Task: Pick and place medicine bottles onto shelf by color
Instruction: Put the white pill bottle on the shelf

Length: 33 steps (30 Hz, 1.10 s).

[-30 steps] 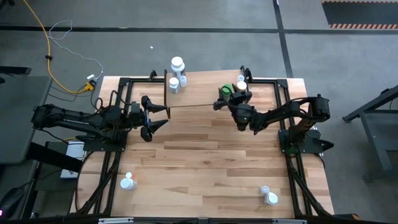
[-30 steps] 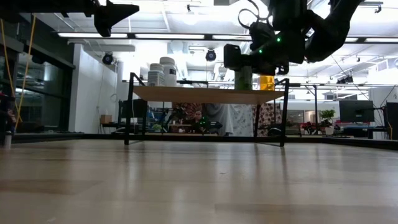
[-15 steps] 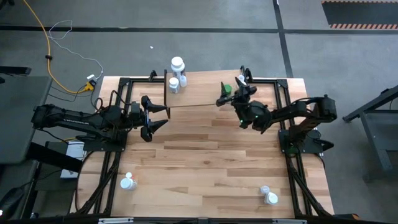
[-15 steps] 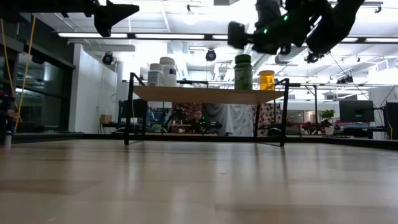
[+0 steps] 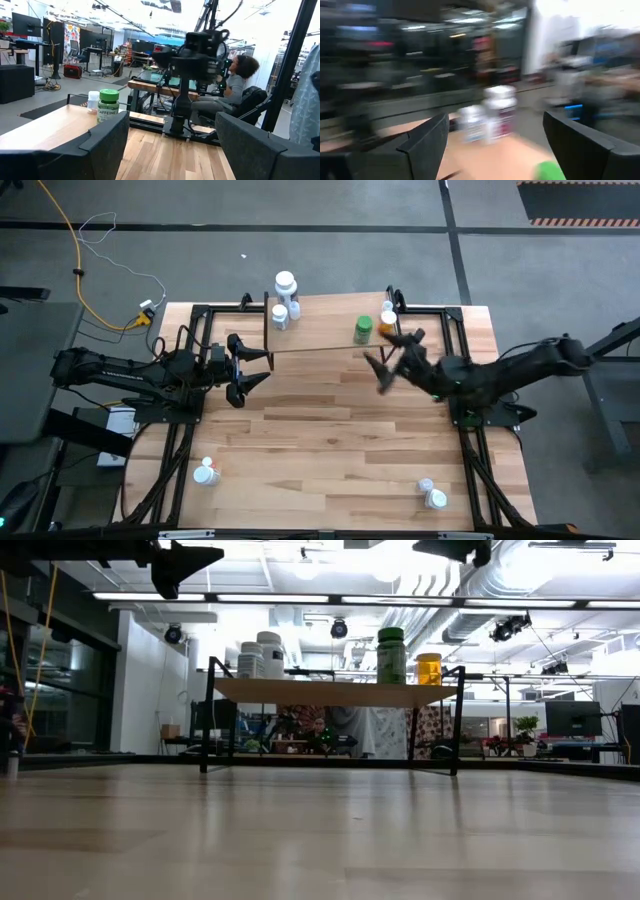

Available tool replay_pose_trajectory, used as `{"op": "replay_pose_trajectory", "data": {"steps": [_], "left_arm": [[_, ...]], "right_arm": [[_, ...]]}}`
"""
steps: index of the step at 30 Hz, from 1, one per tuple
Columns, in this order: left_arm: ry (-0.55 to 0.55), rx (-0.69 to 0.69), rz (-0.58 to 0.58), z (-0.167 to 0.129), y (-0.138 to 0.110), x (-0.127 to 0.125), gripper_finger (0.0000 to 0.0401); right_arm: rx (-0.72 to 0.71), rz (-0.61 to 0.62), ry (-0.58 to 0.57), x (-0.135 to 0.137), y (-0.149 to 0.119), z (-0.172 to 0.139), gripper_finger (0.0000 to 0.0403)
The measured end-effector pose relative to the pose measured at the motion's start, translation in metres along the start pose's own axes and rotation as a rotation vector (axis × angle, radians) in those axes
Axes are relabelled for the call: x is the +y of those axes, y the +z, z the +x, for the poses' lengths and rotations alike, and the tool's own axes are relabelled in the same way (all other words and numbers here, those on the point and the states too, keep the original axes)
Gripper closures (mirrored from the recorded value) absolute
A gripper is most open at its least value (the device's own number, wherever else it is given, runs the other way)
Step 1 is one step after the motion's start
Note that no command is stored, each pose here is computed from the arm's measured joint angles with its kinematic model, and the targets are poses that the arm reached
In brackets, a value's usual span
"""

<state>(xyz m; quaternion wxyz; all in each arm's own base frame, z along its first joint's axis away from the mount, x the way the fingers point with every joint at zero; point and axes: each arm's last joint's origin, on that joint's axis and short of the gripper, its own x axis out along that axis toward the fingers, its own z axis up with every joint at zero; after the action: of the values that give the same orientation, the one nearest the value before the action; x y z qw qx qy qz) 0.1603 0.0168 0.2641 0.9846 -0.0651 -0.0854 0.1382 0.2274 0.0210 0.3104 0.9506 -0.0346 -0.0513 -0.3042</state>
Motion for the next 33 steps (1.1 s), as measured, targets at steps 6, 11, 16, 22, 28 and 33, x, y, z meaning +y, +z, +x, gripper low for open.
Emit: {"op": "replay_pose_trajectory", "data": {"steps": [6, 11, 16, 22, 28, 33], "left_arm": [[0.000, 0.000, 0.000, 0.000, 0.000, 0.000, 0.0114], [0.000, 0.000, -0.001, 0.000, 0.000, 0.000, 0.0114], [0.000, 0.000, -0.008, 0.000, 0.000, 0.000, 0.0114], [0.000, 0.000, -0.008, 0.000, 0.000, 0.000, 0.0114], [0.000, 0.001, -0.008, 0.000, 0.000, 0.000, 0.0114], [0.000, 0.001, -0.008, 0.000, 0.000, 0.000, 0.0114]], "right_arm": [[0.178, 0.238, 0.447, -0.007, 0.007, -0.040, 0.0088], [0.271, 0.326, 0.509, -0.001, 0.003, -0.051, 0.0088], [0.393, 0.336, 0.600, 0.020, -0.013, -0.053, 0.0088], [0.762, 0.533, 0.798, 0.043, -0.032, -0.068, 0.0088], [1.297, 0.623, 0.570, 0.068, -0.048, -0.099, 0.0088], [1.672, 0.623, 0.230, 0.086, -0.062, -0.133, 0.0088]]}}
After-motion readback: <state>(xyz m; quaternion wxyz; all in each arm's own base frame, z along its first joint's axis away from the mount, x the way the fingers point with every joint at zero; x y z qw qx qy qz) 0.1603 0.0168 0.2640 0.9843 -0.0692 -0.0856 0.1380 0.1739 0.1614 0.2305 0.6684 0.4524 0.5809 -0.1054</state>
